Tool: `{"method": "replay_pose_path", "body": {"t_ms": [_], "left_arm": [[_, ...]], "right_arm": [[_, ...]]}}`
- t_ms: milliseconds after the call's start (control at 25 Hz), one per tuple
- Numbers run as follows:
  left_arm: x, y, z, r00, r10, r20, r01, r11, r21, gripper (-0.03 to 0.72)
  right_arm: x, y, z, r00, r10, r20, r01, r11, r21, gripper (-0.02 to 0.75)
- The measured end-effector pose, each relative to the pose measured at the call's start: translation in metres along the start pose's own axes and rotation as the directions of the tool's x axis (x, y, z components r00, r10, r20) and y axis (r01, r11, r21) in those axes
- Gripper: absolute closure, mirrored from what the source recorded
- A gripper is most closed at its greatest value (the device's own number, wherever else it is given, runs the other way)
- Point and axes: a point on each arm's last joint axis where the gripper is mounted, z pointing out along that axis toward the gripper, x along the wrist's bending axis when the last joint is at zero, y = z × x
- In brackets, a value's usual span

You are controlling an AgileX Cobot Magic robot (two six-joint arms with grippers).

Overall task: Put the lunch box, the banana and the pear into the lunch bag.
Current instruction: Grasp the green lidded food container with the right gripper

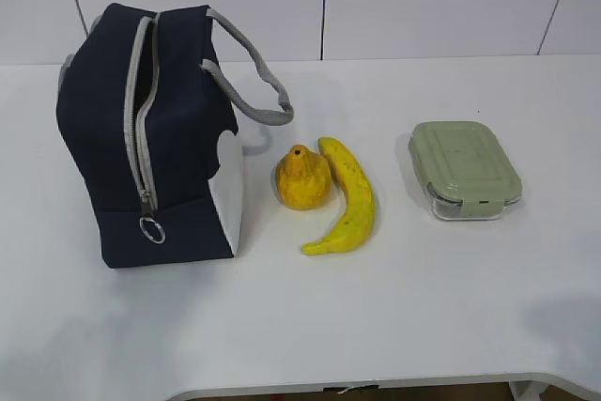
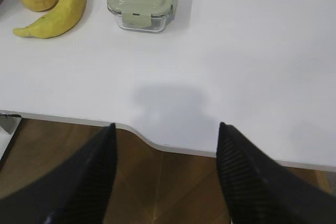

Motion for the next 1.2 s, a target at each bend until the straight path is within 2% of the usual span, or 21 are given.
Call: {"method": "replay_pose_path", "body": {"t_ms": [920, 1200], "left_arm": [[0.0, 0.0, 0.0, 1.0, 0.0, 0.0, 0.0, 1.0, 0.0, 0.449], [0.0, 0.0, 0.0, 1.0, 0.0, 0.0, 0.0, 1.0, 0.0, 0.449]], "right_arm": [[0.0, 0.0, 0.0, 1.0, 0.0, 0.0, 0.0, 1.0, 0.0, 0.243], [0.0, 0.01, -0.014, 1.0, 0.012, -0.012, -0.012, 0.998, -0.061, 0.243]]}}
